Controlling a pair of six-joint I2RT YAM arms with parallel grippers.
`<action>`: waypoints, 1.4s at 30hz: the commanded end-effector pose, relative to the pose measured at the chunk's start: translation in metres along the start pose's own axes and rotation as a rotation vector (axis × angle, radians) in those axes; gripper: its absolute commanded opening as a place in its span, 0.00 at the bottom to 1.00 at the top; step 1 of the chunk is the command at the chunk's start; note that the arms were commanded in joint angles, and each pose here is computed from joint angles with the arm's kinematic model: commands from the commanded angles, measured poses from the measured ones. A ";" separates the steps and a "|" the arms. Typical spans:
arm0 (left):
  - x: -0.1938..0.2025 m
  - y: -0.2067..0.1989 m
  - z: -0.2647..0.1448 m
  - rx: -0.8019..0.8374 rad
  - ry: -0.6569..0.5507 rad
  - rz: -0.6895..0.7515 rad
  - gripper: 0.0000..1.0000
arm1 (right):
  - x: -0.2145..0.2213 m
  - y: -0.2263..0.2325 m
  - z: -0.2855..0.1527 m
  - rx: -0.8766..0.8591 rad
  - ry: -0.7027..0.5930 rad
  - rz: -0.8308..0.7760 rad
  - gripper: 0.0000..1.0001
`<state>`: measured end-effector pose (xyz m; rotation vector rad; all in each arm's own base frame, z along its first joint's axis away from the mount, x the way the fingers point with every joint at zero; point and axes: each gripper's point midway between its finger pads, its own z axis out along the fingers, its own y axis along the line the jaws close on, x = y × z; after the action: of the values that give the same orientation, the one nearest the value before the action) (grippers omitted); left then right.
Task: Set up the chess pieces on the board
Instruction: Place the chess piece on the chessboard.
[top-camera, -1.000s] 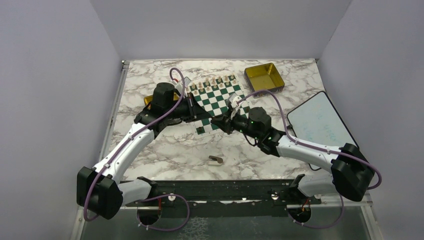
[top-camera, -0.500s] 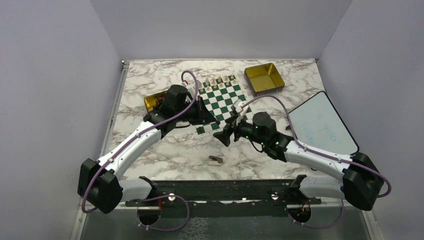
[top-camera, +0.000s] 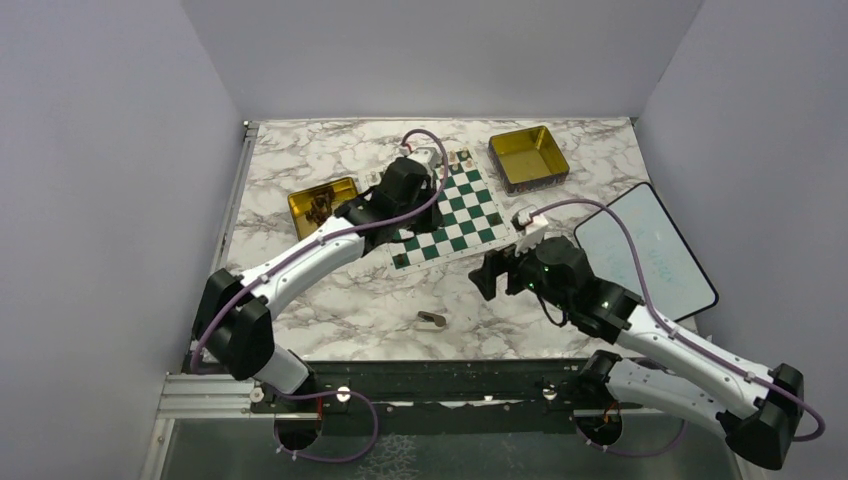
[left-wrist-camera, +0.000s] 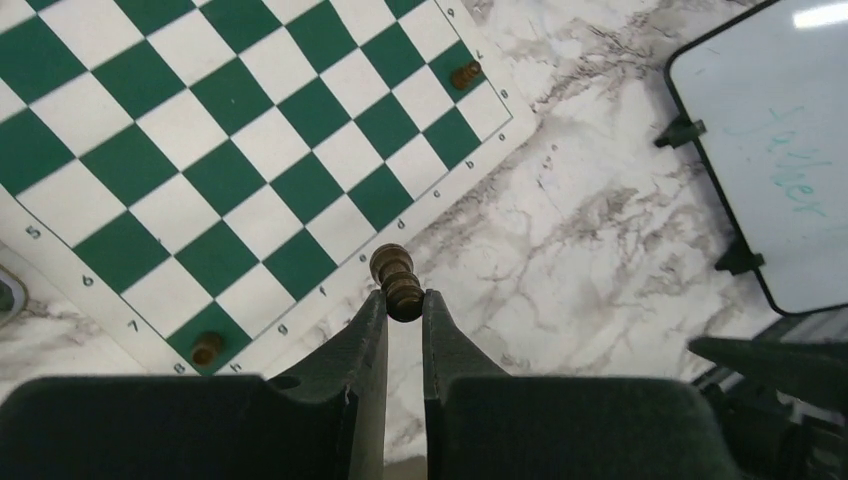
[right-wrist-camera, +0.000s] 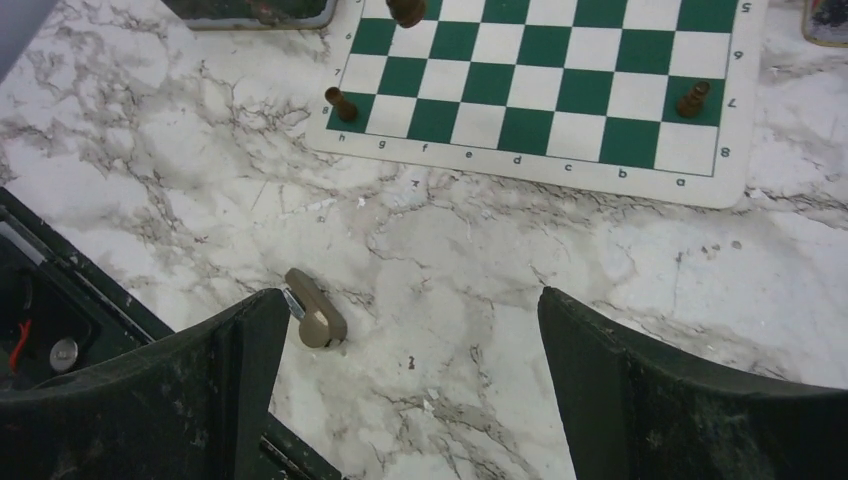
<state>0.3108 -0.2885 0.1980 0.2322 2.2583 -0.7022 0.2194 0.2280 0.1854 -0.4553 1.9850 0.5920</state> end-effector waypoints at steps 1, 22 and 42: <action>-0.021 0.011 0.024 -0.163 -0.077 0.117 0.07 | 0.016 -0.022 -0.026 0.098 0.026 0.028 1.00; 0.017 0.008 0.123 -0.242 -0.033 0.179 0.07 | 0.008 -0.037 -0.052 0.153 -0.038 0.042 1.00; 0.061 0.016 0.135 -0.231 0.090 0.128 0.07 | 0.007 -0.039 -0.057 0.159 -0.060 0.058 1.00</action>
<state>0.3642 -0.3488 0.0799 0.2953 2.3160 -0.3543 0.1974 0.1662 0.2002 -0.2952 1.9613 0.4952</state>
